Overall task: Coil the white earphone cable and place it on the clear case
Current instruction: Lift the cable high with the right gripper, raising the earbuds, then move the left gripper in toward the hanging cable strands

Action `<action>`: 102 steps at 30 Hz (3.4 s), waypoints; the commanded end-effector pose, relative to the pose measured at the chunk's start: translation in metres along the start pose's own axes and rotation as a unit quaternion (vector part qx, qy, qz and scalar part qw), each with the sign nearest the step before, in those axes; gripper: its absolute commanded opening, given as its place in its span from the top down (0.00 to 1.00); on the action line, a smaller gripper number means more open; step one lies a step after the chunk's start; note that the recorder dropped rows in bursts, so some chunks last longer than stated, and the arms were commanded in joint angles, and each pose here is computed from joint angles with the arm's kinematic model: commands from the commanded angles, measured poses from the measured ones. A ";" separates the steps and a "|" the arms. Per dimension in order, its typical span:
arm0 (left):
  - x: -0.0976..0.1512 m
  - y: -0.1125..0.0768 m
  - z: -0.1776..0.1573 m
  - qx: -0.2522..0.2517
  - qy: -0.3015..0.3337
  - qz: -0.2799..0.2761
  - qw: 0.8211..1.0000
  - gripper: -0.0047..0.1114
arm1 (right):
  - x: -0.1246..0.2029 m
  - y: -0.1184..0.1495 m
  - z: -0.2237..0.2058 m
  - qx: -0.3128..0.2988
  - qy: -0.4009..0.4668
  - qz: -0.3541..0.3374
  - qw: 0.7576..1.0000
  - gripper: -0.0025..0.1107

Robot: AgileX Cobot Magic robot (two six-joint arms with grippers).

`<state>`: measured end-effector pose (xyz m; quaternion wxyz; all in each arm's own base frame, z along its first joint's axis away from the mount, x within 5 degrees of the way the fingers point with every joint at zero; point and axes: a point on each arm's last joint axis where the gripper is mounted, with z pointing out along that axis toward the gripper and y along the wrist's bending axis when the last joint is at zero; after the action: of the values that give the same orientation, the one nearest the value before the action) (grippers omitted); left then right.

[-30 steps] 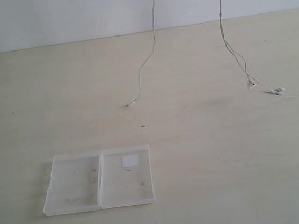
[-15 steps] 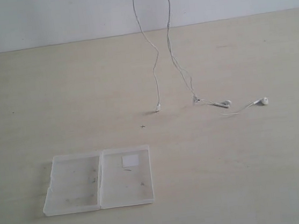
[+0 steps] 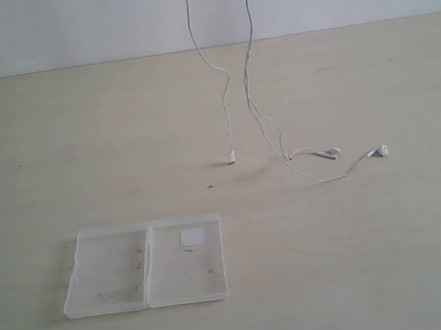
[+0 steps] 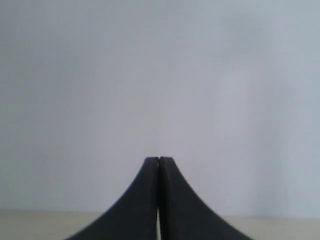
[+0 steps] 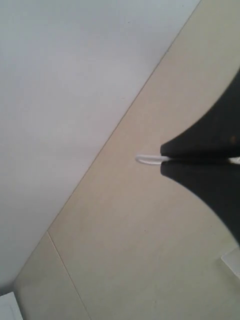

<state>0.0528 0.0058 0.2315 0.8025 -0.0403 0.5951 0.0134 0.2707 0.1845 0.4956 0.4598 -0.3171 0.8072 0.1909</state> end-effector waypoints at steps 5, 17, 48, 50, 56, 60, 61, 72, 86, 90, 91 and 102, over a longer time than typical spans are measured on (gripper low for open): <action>-0.011 0.002 -0.001 0.001 -0.062 -0.208 0.976 0.96 | -0.008 -0.001 -0.008 0.012 -0.008 -0.002 1.000 0.98; 0.006 0.001 -0.001 -0.014 0.032 -0.304 0.952 0.96 | -0.022 -0.001 -0.015 0.011 0.014 0.006 1.000 0.98; -0.015 -0.044 0.105 0.140 0.168 -0.137 0.966 0.96 | -0.030 0.002 -0.011 -0.010 -0.031 0.006 0.999 0.98; -0.010 -0.060 0.115 0.210 0.175 -0.121 0.954 0.96 | -0.027 0.000 -0.010 -0.002 -0.014 0.001 1.000 0.98; 0.001 -0.089 0.142 0.347 0.171 -0.102 0.916 0.96 | -0.025 0.000 -0.010 0.000 0.001 -0.001 1.000 0.98; 0.002 -0.095 0.155 0.368 0.162 -0.114 0.909 0.83 | -0.022 -0.002 -0.011 0.011 0.017 -0.004 1.000 0.98; 0.003 -0.096 0.157 0.371 0.160 -0.117 0.907 0.76 | -0.022 -0.003 -0.011 0.013 0.017 -0.005 1.000 0.98; 0.029 -0.103 0.173 0.387 0.179 -0.165 0.890 0.39 | -0.023 -0.005 0.003 0.011 0.007 0.025 1.000 0.98; 0.046 -0.117 0.206 0.401 0.193 -0.162 0.881 0.39 | -0.025 -0.018 0.029 0.055 -0.012 0.083 0.995 0.98; 0.046 -0.140 0.212 0.430 0.192 -0.145 0.870 0.32 | -0.024 -0.019 0.031 0.056 -0.008 0.087 0.995 0.98; 0.048 -0.147 0.213 0.433 0.201 -0.139 0.868 0.31 | -0.024 -0.019 0.031 0.056 -0.007 0.088 0.995 0.98; 0.072 -0.179 0.234 0.417 0.249 -0.125 0.865 0.29 | -0.023 -0.021 0.033 0.065 -0.003 0.090 0.994 0.98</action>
<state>0.3016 -0.1519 0.2434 0.5672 0.2300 0.7095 -0.3494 0.3128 0.1973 0.4965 0.4555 -0.2154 0.8446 0.1813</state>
